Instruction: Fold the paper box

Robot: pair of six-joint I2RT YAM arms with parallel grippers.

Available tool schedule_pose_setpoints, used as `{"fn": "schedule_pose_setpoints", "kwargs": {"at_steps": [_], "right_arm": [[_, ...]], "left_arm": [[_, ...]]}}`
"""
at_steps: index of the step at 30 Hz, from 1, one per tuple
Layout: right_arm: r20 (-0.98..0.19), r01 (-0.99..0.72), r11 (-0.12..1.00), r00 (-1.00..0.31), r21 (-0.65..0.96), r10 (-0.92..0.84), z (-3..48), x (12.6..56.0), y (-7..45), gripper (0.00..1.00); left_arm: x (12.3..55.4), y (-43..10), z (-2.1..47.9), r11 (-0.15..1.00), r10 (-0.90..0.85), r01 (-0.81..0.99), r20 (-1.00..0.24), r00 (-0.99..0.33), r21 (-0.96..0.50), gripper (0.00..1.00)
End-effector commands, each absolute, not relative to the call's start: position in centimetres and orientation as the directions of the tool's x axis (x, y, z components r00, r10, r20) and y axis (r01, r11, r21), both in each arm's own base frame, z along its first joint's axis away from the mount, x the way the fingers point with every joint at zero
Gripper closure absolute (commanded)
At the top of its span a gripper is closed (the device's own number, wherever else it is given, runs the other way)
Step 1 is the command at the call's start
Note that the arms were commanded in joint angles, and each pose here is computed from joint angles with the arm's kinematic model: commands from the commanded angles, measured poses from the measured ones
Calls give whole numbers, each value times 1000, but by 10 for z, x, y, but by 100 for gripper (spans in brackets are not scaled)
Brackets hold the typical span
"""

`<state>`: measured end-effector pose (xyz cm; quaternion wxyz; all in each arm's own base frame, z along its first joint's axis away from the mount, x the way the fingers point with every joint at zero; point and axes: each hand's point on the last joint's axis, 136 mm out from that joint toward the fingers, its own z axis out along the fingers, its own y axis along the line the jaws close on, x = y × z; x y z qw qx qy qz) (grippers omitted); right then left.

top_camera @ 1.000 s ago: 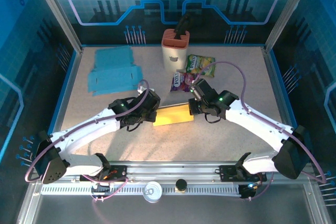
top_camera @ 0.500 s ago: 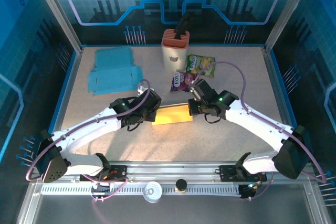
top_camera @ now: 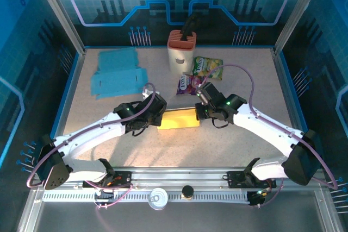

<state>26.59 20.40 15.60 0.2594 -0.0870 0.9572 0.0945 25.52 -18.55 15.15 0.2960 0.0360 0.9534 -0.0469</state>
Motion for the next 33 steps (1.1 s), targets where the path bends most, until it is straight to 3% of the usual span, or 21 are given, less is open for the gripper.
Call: {"fn": "schedule_pose_setpoints", "kwargs": {"at_steps": [1,13,19,23,27,33], "right_arm": [[-510,-241,957,-850,160,-129,153,262,214,100],[-521,-245,953,-845,177,-120,162,259,213,98],[-513,-220,933,-857,285,-46,174,247,212,68],[-491,-121,899,-864,422,114,188,239,203,46],[-374,59,759,-843,648,385,197,233,197,34],[-9,366,411,-738,835,675,186,232,202,29]], "left_arm": [[246,-191,141,989,22,98,-542,-840,-111,100],[242,-182,129,993,15,75,-533,-846,-92,100],[242,-182,132,994,0,59,-543,-840,-91,100],[242,-183,134,995,-8,50,-552,-834,-91,100],[241,-186,134,994,-14,46,-557,-831,-94,100],[242,-189,135,995,-14,44,-567,-824,-88,100]]}}
